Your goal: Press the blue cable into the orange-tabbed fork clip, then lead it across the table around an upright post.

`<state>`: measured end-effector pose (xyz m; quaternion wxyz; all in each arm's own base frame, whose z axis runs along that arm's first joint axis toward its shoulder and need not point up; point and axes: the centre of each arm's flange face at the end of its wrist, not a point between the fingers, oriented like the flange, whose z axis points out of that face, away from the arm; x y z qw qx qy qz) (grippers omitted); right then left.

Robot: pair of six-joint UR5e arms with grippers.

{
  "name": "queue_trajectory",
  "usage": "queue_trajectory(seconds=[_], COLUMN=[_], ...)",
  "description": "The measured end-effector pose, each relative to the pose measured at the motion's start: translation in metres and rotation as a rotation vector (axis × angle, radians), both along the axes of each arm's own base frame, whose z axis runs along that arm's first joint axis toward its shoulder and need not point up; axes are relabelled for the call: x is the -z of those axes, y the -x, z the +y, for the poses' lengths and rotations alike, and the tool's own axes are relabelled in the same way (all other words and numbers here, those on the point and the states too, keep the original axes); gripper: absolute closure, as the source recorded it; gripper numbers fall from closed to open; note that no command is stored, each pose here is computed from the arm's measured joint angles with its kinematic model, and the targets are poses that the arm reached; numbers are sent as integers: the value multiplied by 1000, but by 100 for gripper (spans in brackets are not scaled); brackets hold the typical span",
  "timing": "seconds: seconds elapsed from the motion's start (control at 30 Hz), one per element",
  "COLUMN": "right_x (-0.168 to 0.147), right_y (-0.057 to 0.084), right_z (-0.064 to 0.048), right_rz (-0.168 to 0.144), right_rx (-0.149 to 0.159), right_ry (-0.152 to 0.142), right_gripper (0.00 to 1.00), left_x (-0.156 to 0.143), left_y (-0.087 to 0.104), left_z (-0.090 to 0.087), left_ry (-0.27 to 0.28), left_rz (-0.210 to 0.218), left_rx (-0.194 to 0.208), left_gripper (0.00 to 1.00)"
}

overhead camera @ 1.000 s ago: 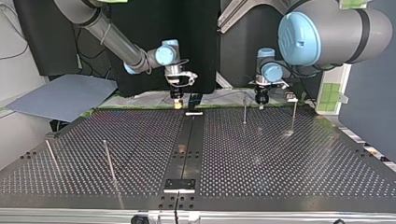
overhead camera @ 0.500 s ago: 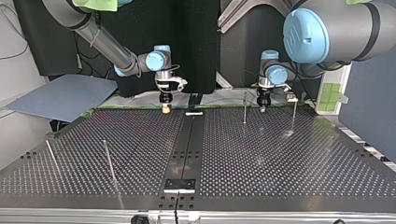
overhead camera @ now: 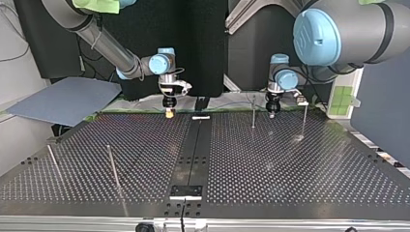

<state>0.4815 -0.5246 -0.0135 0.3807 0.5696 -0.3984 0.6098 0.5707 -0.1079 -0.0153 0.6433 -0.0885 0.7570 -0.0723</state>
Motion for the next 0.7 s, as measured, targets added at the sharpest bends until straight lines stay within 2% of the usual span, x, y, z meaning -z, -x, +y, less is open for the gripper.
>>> queue_trajectory(seconds=[0.07, 0.1, 0.13, 0.17, 0.2, 0.23, 0.27, 0.3, 0.33, 0.37, 0.4, 0.43, 0.57, 0.7], right_x=[0, 0, 0, 0, 0, 0, 0, 0, 0, 0, 0, 0, 0, 0], right_y=[0, 0, 0, -1, -1, -1, -1, -1, -2, -2, -2, -2, -2, -2], right_z=[0, 0, 0, 0, 0, 1, 1, 1, 1, 1, 1, 1, 1, 1], right_rz=[0, 0, 1, 1, 1, 1, 1, 1, 1, 1, 1, 1, 1, 1], right_rx=[-2, -4, -6, -7, -10, -13, -15, -16, -18, -18, -19, -19, -20, -20], right_ry=[-1, 0, -1, 0, 0, 0, 0, 0, 0, 0, 0, 0, -1, -1], right_gripper=[100, 100, 100, 100, 100, 100, 100, 100, 100, 100, 100, 100, 100, 100], left_x=[0, 0, 1, 2, 2, 3, 4, 4, 5, 5, 5, 5, 7, 7], left_y=[0, 0, 1, 1, 2, 4, 5, 5, 6, 6, 7, 7, 10, 16], left_z=[2, 3, 4, 5, 6, 7, 7, 7, 7, 7, 7, 7, 6, 4], left_ry=[-8, -14, -23, -30, -39, -50, -57, -62, -63, -62, -58, -51, -30, -46], left_rz=[10, 16, 26, 34, 42, 53, 61, 68, 75, 78, 81, 86, 110, 136], left_rx=[-9, -14, -21, -26, -32, -38, -39, -38, -35, -32, -28, -22, -3, 12], left_gripper=[96, 87, 73, 73, 64, 49, 49, 36, 16, 16, 4, 0, 0, 0])
